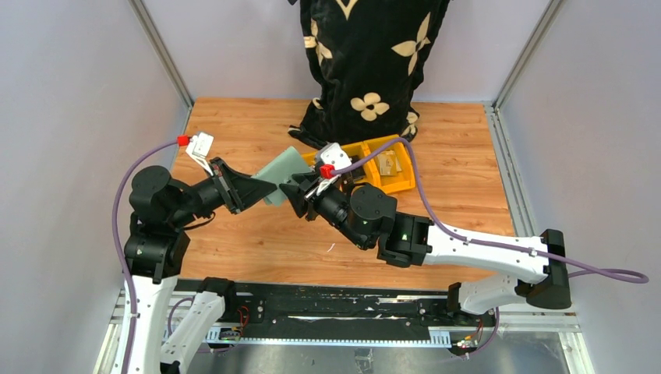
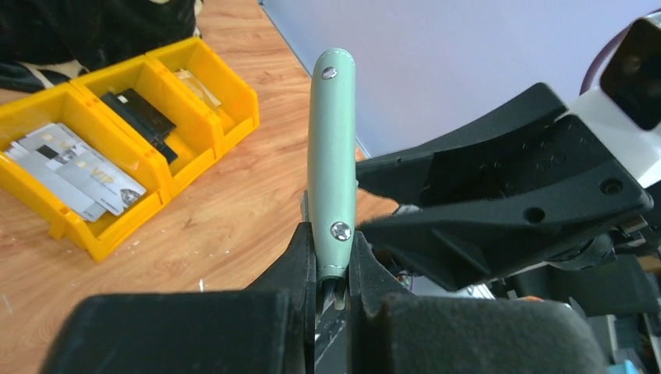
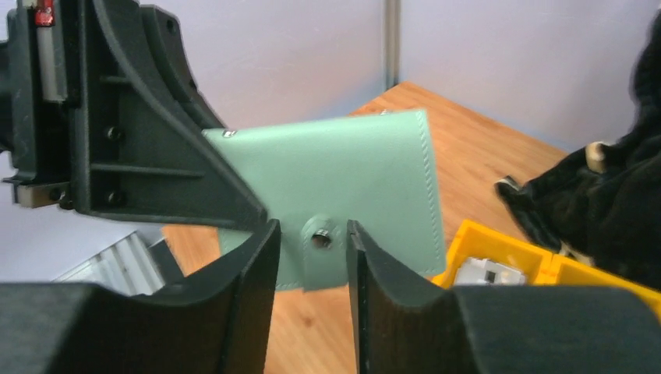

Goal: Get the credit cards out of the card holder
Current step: Open the card holder.

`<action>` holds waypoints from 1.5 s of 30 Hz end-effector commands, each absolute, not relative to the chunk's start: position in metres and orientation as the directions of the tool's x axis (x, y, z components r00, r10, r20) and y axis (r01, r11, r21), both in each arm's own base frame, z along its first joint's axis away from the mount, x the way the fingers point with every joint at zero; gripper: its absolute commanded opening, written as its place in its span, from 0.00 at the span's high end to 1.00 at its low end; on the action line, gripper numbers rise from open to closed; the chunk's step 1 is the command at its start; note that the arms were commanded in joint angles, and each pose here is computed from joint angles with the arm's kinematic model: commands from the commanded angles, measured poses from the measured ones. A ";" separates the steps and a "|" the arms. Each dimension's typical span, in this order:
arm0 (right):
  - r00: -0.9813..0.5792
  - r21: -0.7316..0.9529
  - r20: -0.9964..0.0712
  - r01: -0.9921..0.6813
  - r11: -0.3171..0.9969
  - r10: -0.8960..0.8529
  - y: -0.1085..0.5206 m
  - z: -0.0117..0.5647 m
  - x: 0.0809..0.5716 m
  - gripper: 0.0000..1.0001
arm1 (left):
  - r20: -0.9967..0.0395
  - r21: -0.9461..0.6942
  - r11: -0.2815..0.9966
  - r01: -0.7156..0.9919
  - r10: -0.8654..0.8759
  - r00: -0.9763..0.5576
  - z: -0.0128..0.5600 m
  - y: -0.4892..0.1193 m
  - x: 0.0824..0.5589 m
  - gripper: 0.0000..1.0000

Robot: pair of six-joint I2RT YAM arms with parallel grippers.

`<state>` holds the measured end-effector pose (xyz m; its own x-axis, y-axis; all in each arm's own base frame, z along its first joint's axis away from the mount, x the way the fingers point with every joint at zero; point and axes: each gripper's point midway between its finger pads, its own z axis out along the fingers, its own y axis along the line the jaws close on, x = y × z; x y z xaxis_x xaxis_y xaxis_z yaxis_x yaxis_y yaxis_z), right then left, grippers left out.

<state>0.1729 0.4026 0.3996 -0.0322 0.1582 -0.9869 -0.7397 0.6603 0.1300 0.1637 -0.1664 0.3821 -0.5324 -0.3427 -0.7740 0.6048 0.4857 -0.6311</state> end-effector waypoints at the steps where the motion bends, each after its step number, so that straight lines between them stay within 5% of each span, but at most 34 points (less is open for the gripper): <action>1: -0.078 0.123 -0.992 -0.798 0.590 0.101 0.414 0.376 0.158 0.48 | -0.836 -0.548 0.466 0.695 -0.347 -0.426 0.415 -0.167 0.151 1.00; 6: -0.078 0.109 -0.994 -0.753 0.649 0.077 0.413 0.364 0.168 0.38 | -0.835 -0.548 0.466 0.695 -0.349 -0.425 0.415 -0.166 0.151 1.00; 13: -0.042 0.075 -0.997 -0.619 0.782 0.063 0.403 0.370 0.194 0.69 | -0.828 -0.559 0.449 0.697 -0.348 -0.439 0.416 -0.168 0.145 1.00; 22: 0.020 -0.084 -0.996 -0.515 0.853 -0.086 0.421 0.358 0.198 0.82 | -0.822 -0.566 0.427 0.705 -0.360 -0.442 0.426 -0.169 0.142 1.00; 26: 0.023 -0.091 -0.996 -0.472 0.877 -0.091 0.420 0.360 0.204 1.00 | -0.822 -0.565 0.424 0.708 -0.357 -0.443 0.426 -0.170 0.140 1.00; 32: 0.019 -0.003 -1.000 -0.474 0.880 0.007 0.405 0.372 0.200 1.00 | -0.835 -0.547 0.437 0.714 -0.347 -0.427 0.426 -0.168 0.140 1.00; 42: -0.049 0.204 -0.971 -0.679 0.706 0.234 0.380 0.367 0.164 1.00 | -0.846 -0.527 0.438 0.729 -0.355 -0.398 0.439 -0.168 0.141 1.00; 45: -0.059 0.214 -0.966 -0.727 0.653 0.251 0.376 0.366 0.154 0.81 | -0.842 -0.532 0.430 0.730 -0.362 -0.400 0.441 -0.169 0.141 1.00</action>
<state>0.1608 0.3796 0.3783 -0.0316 0.2512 -0.9674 -0.6828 0.7014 0.2044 0.1563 -0.1656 0.4057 -0.4884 -0.3503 -0.7992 0.6397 0.4792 -0.6009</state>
